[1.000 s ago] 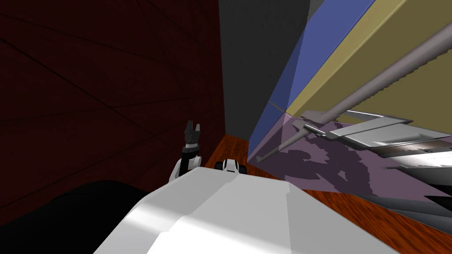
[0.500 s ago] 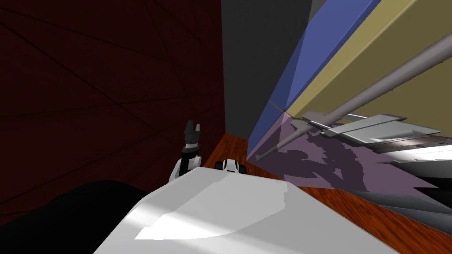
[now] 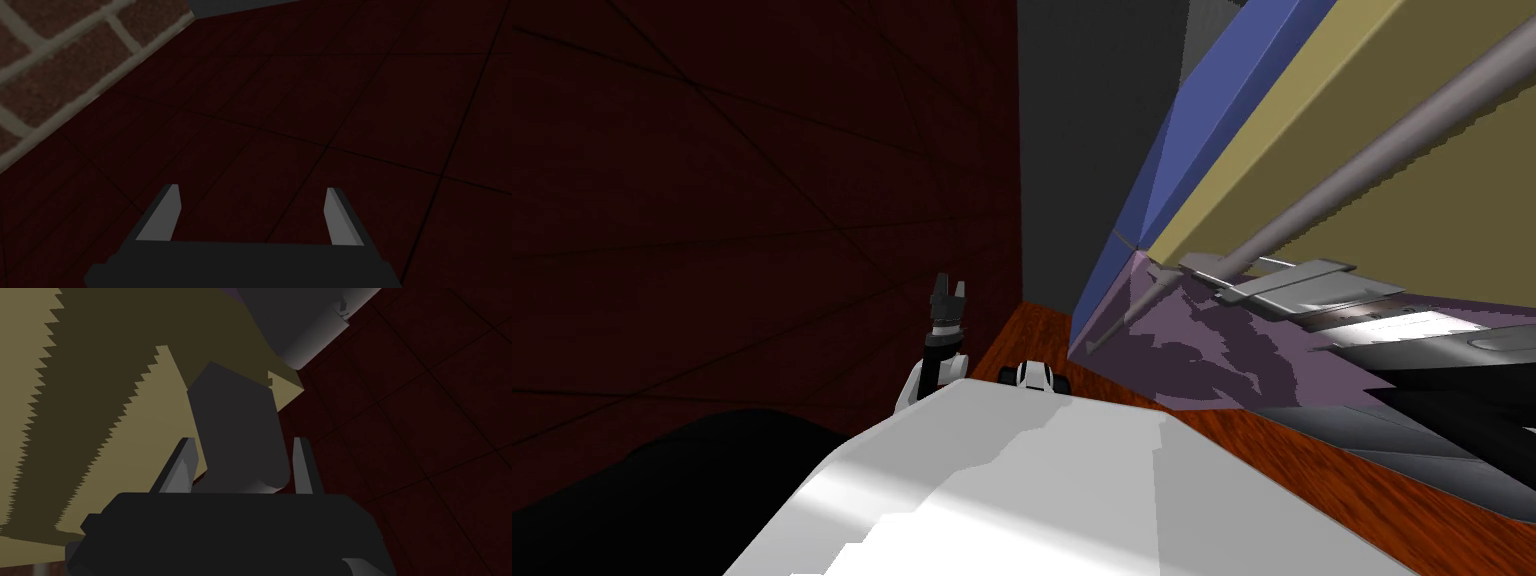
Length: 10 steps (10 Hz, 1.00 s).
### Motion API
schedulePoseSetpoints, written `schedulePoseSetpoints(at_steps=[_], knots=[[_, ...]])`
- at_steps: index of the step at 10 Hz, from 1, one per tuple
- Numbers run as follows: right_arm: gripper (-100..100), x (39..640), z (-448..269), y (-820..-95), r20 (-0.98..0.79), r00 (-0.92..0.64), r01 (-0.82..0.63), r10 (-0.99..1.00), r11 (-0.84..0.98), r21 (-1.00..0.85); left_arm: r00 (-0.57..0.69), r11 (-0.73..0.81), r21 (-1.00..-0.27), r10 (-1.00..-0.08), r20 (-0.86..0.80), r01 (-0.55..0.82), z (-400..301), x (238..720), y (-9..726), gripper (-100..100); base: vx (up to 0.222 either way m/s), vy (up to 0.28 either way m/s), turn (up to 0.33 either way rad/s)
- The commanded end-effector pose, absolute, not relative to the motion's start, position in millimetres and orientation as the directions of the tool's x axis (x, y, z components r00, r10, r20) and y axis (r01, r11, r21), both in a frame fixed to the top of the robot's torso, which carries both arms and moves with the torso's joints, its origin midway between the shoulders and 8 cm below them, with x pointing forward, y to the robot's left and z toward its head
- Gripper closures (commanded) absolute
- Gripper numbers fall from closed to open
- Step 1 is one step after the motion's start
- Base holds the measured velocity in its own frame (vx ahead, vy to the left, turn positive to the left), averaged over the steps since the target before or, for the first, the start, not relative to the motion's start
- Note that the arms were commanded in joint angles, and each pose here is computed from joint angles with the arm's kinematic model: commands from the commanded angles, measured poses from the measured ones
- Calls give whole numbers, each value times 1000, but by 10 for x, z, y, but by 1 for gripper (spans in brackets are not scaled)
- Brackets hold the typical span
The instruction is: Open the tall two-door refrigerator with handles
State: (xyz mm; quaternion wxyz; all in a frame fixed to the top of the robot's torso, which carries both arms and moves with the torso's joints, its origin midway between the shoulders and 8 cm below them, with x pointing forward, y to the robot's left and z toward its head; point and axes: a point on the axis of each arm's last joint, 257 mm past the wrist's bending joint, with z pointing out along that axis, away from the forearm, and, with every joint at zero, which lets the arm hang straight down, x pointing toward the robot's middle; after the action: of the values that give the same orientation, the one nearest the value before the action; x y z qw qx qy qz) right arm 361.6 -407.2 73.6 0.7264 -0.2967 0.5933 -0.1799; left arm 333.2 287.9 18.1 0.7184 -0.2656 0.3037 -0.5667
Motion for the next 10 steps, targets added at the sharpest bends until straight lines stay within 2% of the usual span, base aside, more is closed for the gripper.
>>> schedulePoseSetpoints(at_steps=[1, 3, 10], knots=[[100, 3704, 774, -4053, -768, 261, -85, -584, 779, -621, 173, 217, -726, -976, -135, 653, 180, 3332, 2879, 0, -3, 1, -22], [100, 3870, 659, -4043, -779, 260, -116, -570, 783, -612, 173, 217, -726, -976, -135, 653, 181, 3332, 2879, 0, -199, -64, 8], [100, 4352, 562, -3804, -795, 308, -193, -523, 784, -590, 173, 217, -726, -976, -135, 653, 180, 3332, 2879, 0, -123, -31, -4]])
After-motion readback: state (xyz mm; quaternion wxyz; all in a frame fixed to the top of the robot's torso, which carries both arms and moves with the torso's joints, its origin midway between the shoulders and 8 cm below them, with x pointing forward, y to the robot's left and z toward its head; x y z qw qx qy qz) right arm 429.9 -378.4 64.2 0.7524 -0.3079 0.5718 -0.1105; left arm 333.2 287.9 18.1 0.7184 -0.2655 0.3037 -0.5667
